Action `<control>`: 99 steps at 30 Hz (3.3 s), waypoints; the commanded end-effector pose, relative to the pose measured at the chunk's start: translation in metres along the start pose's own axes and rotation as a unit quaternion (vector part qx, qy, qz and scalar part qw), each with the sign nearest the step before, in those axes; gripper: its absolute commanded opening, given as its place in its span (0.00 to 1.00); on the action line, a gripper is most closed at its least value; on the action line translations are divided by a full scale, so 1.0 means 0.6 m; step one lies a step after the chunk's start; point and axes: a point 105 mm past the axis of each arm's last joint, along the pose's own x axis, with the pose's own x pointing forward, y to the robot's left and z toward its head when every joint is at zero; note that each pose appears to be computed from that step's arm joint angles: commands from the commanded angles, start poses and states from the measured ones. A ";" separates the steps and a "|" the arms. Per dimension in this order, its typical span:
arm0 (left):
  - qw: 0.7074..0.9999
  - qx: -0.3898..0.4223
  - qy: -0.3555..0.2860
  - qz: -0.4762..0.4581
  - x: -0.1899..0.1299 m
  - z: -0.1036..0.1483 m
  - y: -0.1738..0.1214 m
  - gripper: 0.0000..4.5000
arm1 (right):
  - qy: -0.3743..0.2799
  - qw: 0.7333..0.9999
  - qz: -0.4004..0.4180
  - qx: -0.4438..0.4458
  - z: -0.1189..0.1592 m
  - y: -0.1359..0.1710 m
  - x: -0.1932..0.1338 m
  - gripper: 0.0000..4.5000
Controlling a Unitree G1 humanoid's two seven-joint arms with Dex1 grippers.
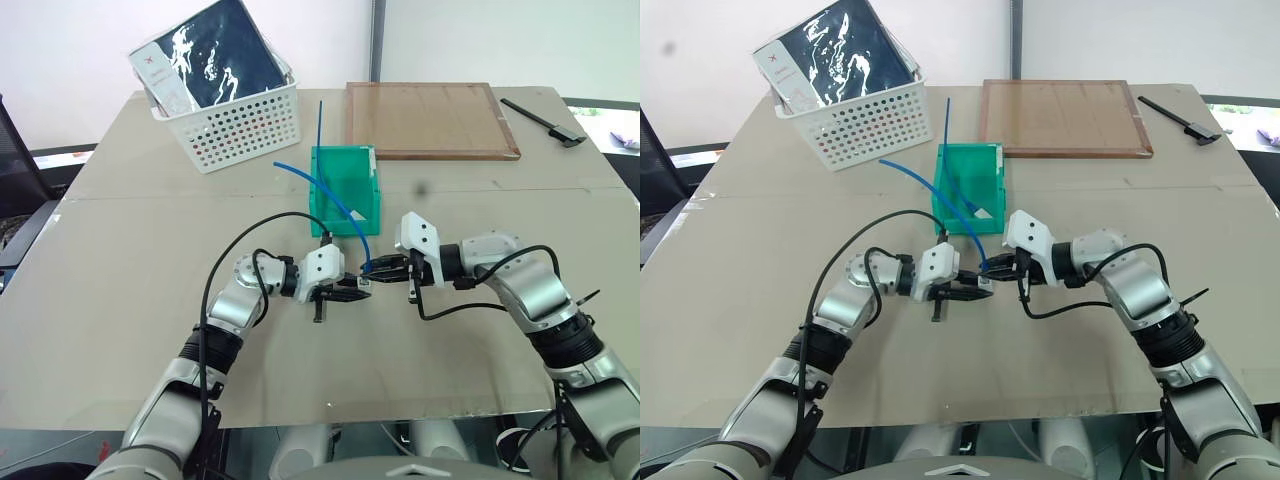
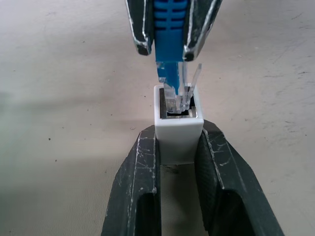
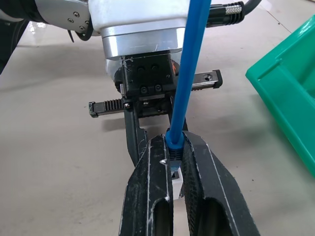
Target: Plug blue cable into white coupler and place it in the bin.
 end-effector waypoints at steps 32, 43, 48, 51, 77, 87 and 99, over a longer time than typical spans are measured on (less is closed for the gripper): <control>1.000 -0.006 -0.010 0.020 -0.001 0.005 0.002 0.08 | 0.059 0.996 -0.073 0.004 -0.093 -0.002 0.019 0.00; 0.992 -0.079 -0.062 0.077 -0.036 0.030 -0.006 0.08 | -0.125 0.979 -0.157 -0.026 0.043 0.046 -0.097 0.72; 0.962 -0.188 -0.116 0.163 -0.072 0.076 0.022 0.08 | -0.099 0.962 -0.254 -0.015 0.027 0.085 -0.134 0.72; 0.935 -0.254 -0.151 0.196 -0.099 0.129 0.055 0.08 | -0.106 0.935 -0.339 0.000 0.024 0.101 -0.159 0.72; 0.885 -0.355 -0.045 0.297 -0.078 0.165 0.232 0.97 | -0.126 0.877 -0.464 0.013 0.022 0.112 -0.192 0.73; 0.911 -0.310 -0.067 0.264 -0.139 0.195 0.164 0.97 | -0.128 0.880 -0.457 0.012 0.012 0.107 -0.195 0.73; 0.965 -0.163 -0.041 0.204 -0.189 0.047 -0.048 0.97 | -0.038 0.903 -0.425 0.043 -0.074 0.102 -0.264 0.73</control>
